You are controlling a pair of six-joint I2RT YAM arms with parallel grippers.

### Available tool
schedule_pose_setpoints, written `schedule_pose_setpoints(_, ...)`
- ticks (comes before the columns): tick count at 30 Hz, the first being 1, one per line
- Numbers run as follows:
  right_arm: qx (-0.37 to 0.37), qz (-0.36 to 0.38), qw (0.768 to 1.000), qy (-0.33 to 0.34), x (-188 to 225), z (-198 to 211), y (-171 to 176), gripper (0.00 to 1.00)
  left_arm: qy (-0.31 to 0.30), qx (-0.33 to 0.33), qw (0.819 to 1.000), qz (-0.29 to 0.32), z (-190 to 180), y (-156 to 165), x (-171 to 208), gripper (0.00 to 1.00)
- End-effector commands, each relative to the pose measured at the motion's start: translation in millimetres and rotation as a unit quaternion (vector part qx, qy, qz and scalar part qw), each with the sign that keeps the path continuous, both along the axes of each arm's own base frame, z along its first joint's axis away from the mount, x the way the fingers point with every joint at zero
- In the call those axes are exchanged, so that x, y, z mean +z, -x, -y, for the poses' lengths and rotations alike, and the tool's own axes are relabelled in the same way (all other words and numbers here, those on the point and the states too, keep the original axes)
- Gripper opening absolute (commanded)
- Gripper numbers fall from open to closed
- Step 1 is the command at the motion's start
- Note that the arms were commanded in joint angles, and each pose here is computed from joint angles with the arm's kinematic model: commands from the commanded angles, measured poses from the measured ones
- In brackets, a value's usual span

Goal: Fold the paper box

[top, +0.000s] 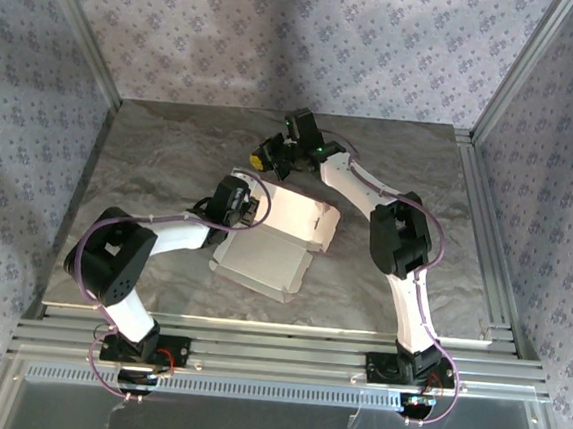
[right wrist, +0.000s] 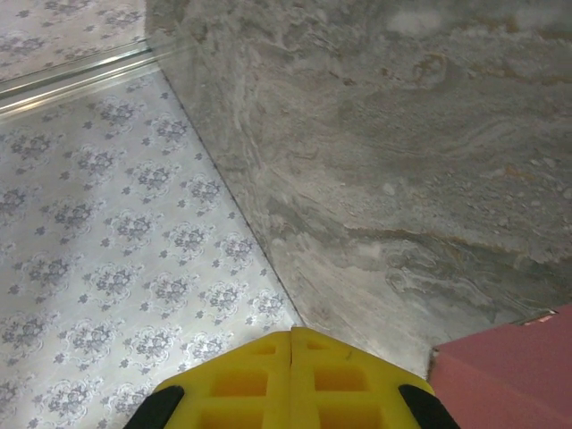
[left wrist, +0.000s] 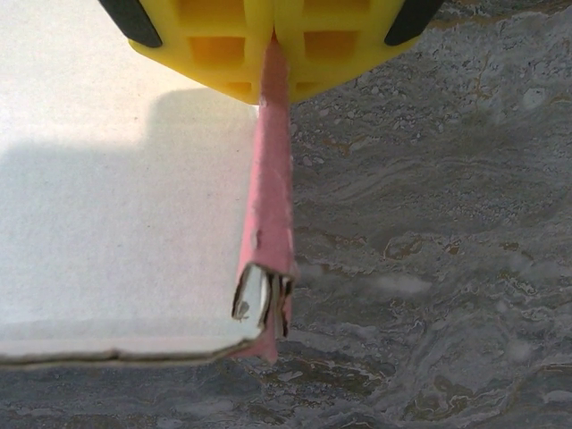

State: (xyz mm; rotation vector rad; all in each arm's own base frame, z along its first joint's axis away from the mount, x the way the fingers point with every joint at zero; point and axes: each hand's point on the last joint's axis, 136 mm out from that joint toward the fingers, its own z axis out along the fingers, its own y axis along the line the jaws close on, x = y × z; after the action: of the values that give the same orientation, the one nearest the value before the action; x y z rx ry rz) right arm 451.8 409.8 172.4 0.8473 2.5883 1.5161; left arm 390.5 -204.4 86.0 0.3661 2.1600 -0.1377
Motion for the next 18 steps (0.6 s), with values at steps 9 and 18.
schedule_pose_setpoints(9,0.02,-0.067,0.998,0.009,-16,-7,42,0.0,0.001,0.017,1.0,0.023,1,-13,12,0.0)
schedule_pose_setpoints(18,0.027,-0.097,0.994,0.031,-45,-7,62,0.0,0.007,0.032,0.999,0.028,0,-14,13,0.0)
